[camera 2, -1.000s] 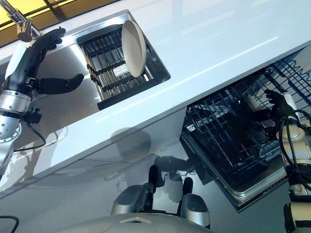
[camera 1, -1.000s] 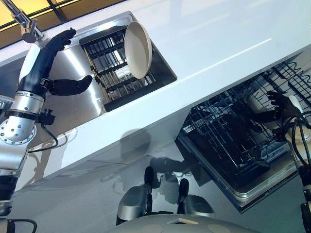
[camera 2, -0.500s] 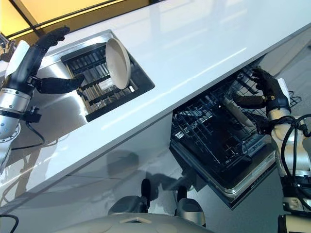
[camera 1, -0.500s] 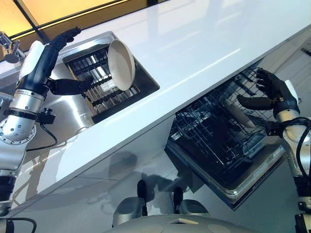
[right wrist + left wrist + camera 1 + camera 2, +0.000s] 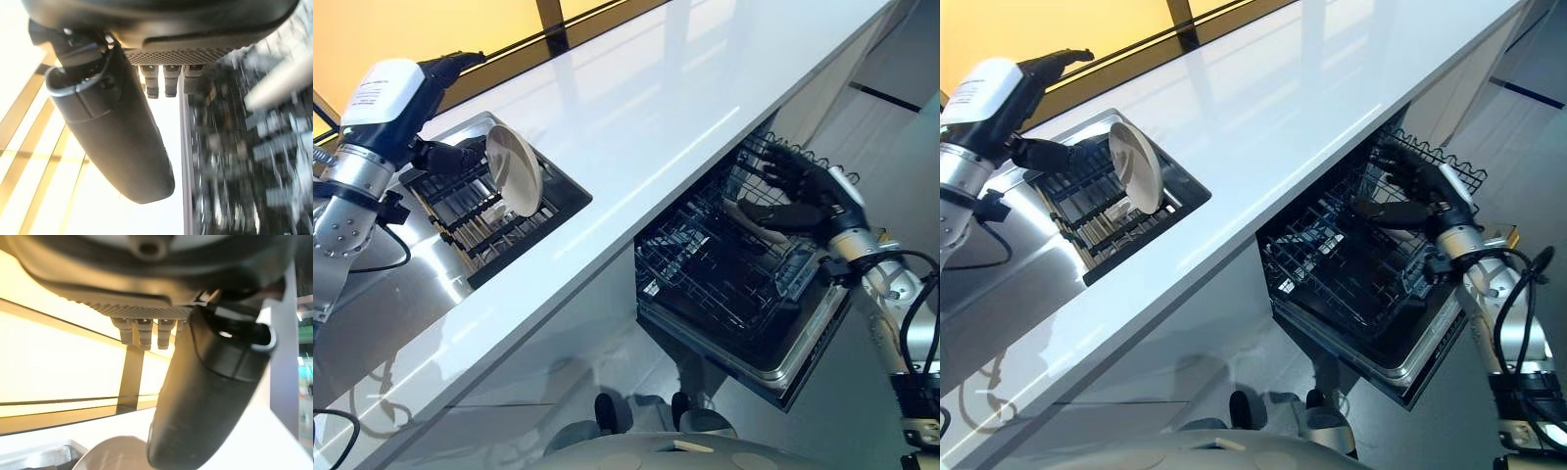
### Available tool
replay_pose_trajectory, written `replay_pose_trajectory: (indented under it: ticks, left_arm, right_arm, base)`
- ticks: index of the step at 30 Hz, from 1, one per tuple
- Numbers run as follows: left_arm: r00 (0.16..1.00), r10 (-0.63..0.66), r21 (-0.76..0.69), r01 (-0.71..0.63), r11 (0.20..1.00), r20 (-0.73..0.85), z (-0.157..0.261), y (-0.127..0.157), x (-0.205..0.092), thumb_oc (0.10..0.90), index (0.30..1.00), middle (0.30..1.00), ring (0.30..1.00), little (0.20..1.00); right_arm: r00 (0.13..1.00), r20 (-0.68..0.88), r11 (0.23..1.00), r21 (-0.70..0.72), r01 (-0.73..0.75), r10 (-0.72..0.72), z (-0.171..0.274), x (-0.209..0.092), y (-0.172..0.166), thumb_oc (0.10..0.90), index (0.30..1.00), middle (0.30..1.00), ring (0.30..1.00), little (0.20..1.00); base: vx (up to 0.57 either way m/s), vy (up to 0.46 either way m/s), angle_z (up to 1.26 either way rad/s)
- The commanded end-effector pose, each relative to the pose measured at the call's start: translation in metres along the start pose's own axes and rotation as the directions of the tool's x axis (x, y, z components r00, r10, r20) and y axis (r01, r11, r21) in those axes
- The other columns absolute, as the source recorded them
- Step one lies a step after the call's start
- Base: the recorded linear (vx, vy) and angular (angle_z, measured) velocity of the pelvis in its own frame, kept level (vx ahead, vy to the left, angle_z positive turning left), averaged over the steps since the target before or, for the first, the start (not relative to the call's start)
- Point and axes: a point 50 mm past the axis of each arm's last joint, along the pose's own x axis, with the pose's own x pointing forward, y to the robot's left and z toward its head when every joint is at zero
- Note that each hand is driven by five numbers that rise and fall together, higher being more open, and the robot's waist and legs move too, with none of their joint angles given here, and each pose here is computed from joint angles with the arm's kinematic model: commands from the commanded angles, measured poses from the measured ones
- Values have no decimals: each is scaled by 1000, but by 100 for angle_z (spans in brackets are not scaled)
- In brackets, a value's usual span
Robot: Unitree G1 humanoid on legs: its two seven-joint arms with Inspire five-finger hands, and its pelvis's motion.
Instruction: Pick up plates and place into dishwasher.
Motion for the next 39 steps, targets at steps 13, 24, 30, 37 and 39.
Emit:
replay_pose_trajectory:
  ticks: [13,24,30,37,39]
  left_arm:
    - [983,-55,308,107,945,-173,-20,16,39,800,900,900,900,900]
    - [947,-179,430,283,857,-266,-31,-4,41,800,900,900,900,900]
    - [939,-192,510,319,799,-287,-32,-5,42,800,900,900,900,900]
    - [929,-263,711,368,599,-260,-25,-11,46,800,900,900,900,900]
    - [920,-298,756,381,533,-253,-22,-12,47,800,900,900,900,900]
  right_arm:
    - [881,464,984,93,-150,91,82,12,25,800,900,900,900,900]
    - [880,466,981,114,-159,89,79,11,27,800,900,900,900,900]
    - [884,457,980,111,-167,99,80,11,28,800,900,900,900,900]
    - [891,441,977,120,-175,106,76,11,29,800,900,900,900,900]
    - [891,440,976,121,-181,110,75,11,30,800,900,900,900,900]
  base:
    - [16,42,-11]
    - [31,14,-8]
    - [22,10,-7]
    - [25,6,-4]
    - [26,-2,-3]
